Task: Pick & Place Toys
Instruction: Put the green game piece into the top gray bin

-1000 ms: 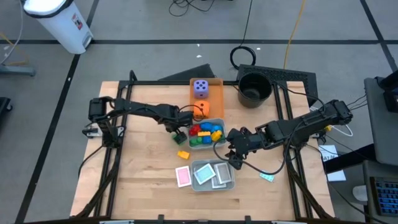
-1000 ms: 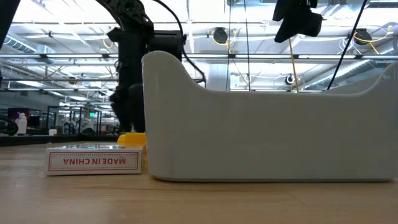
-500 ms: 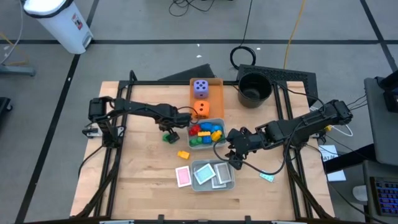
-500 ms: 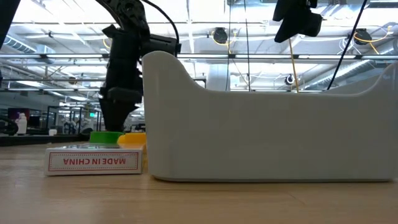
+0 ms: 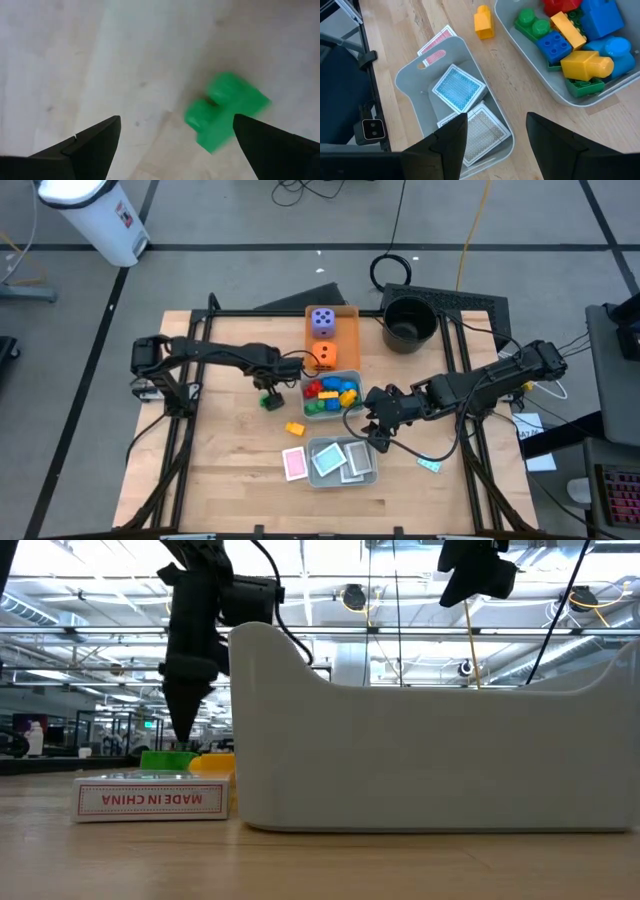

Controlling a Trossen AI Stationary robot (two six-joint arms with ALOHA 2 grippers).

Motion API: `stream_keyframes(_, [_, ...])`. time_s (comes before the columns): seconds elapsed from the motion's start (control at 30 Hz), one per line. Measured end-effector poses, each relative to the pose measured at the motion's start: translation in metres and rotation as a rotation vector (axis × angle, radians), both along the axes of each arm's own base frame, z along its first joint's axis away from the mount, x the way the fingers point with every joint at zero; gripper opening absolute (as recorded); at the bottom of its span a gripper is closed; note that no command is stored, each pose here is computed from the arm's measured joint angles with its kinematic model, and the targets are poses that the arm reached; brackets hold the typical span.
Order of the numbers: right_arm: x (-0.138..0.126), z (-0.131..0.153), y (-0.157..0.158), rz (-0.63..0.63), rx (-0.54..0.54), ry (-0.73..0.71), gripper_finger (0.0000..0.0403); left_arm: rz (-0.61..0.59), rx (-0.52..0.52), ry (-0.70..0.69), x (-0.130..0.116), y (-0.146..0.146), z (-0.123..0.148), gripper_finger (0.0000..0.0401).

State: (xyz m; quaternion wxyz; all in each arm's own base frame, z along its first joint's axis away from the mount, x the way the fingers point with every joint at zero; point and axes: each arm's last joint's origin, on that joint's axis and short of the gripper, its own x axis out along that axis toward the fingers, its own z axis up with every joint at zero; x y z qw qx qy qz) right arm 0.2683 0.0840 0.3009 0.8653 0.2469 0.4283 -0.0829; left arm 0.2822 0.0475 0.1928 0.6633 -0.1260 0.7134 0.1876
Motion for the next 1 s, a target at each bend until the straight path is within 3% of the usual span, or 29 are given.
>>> stream_keyframes(0.23, [0.0, 0.0, 0.0, 0.0, 0.0, 0.001, 0.0196, -0.319, -0.188, 0.013, -0.005, -0.016, 0.005, 0.0392])
stream_keyframes(0.43, [0.0, 0.0, 0.0, -0.001, -0.001, 0.001, 0.0196, -0.548, -0.113, 0.052, -0.004, -0.026, 0.005, 0.0392])
stream_keyframes(0.7, [0.0, 0.0, 0.0, 0.003, -0.005, 0.001, 0.0196, -0.583, -0.061, -0.05, 0.007, -0.02, 0.004, 0.0392])
stream_keyframes(1.0, [0.0, 0.0, 0.0, 0.001, -0.008, 0.0, 0.0196, -0.57, -0.092, -0.094, 0.008, -0.008, 0.004, 0.0392])
